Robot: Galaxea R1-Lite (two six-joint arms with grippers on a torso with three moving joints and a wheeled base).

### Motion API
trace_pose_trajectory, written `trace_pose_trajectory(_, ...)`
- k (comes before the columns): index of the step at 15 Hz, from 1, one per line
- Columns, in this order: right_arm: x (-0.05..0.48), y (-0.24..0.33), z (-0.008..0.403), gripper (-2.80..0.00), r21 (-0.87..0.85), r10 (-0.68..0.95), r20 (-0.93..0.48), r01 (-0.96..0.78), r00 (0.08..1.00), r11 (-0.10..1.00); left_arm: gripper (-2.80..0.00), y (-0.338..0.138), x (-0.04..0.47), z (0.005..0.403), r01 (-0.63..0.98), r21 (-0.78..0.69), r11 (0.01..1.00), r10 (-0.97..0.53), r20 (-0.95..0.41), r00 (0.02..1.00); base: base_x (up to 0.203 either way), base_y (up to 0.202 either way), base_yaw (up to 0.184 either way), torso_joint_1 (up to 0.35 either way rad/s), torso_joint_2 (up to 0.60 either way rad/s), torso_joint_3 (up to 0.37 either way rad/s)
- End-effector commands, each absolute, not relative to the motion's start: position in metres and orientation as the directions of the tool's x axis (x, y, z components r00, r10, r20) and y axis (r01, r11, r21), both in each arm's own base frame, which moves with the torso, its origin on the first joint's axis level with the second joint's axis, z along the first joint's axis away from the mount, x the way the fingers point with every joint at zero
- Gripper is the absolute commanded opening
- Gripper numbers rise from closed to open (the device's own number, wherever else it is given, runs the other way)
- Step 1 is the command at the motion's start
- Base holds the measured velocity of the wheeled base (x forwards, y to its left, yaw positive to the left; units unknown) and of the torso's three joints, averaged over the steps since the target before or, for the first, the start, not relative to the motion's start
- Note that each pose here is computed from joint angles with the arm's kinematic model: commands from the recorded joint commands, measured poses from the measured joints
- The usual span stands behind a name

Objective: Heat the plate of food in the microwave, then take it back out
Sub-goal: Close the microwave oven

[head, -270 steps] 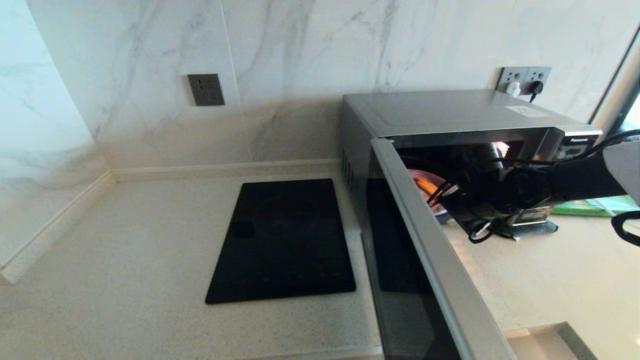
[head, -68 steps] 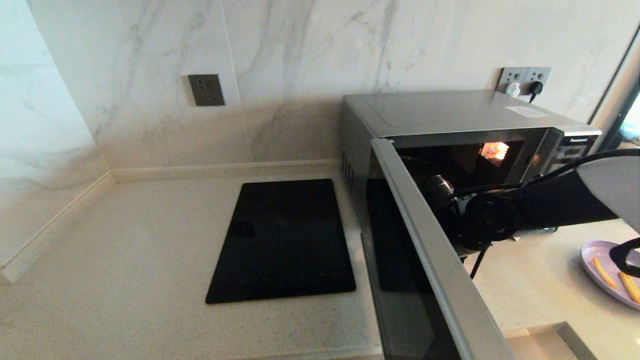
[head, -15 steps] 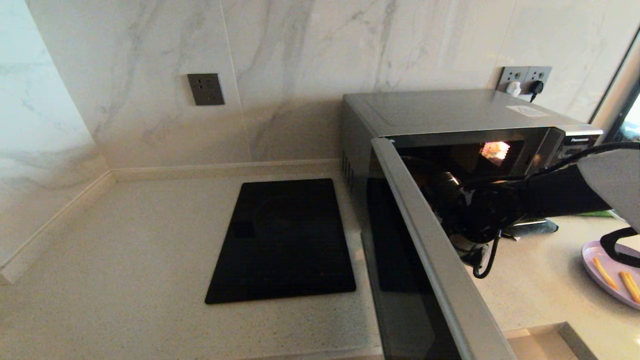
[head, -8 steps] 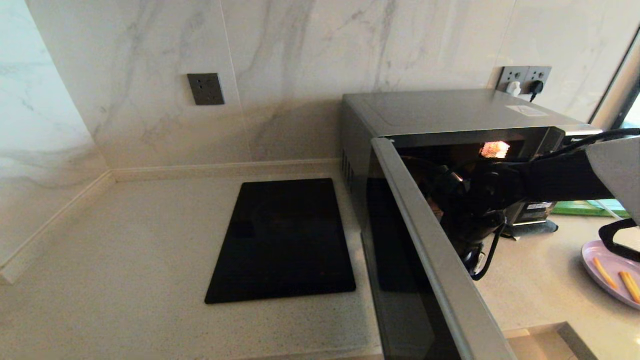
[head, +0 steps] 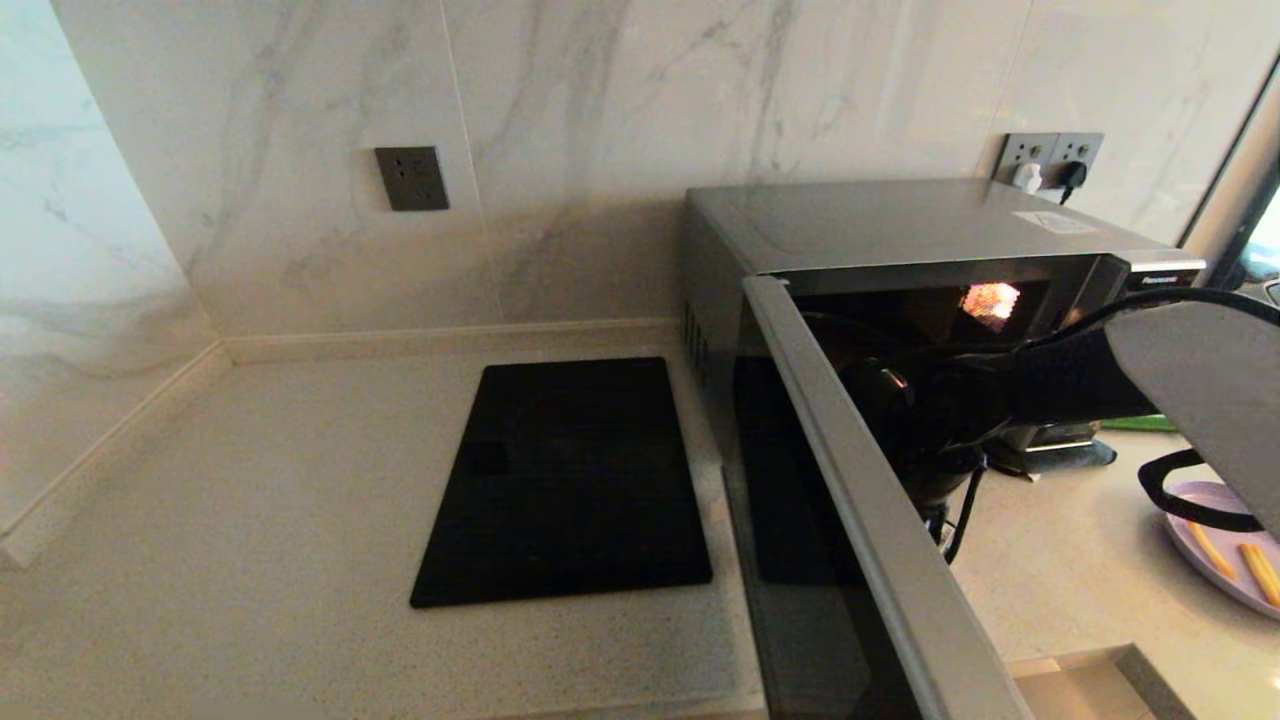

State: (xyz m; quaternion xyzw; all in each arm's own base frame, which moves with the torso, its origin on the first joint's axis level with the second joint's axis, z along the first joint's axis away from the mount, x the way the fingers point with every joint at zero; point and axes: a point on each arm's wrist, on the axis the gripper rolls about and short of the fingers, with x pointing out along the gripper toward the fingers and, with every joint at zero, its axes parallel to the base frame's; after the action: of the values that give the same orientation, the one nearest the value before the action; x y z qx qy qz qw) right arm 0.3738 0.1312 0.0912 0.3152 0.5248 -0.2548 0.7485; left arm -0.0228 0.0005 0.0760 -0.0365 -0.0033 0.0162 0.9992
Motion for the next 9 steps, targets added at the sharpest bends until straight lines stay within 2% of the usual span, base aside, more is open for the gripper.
trace_pose_trajectory(1, 0.3754, 0.1306, 0.081, 0.0, 0.179, -0.061, -0.954, 0.724, 0.292, 0.666, -2.8, 0.0006, -0.0228, 0.0761, -0.033, -0.074, 0.997, 0.034, 0.006, 0.999, 0.0, 0.0, 0.0, 0.0, 0.0, 0.0)
trace_pose_trajectory(9, 0.3746, 0.1289, 0.0724, 0.0, 0.151, -0.074, -0.961, 0.732, 0.266, 0.665, -2.8, 0.0006, -0.0227, 0.0761, -0.033, -0.074, 0.997, 0.034, 0.005, 0.999, 0.0, 0.0, 0.0, 0.0, 0.0, 0.0)
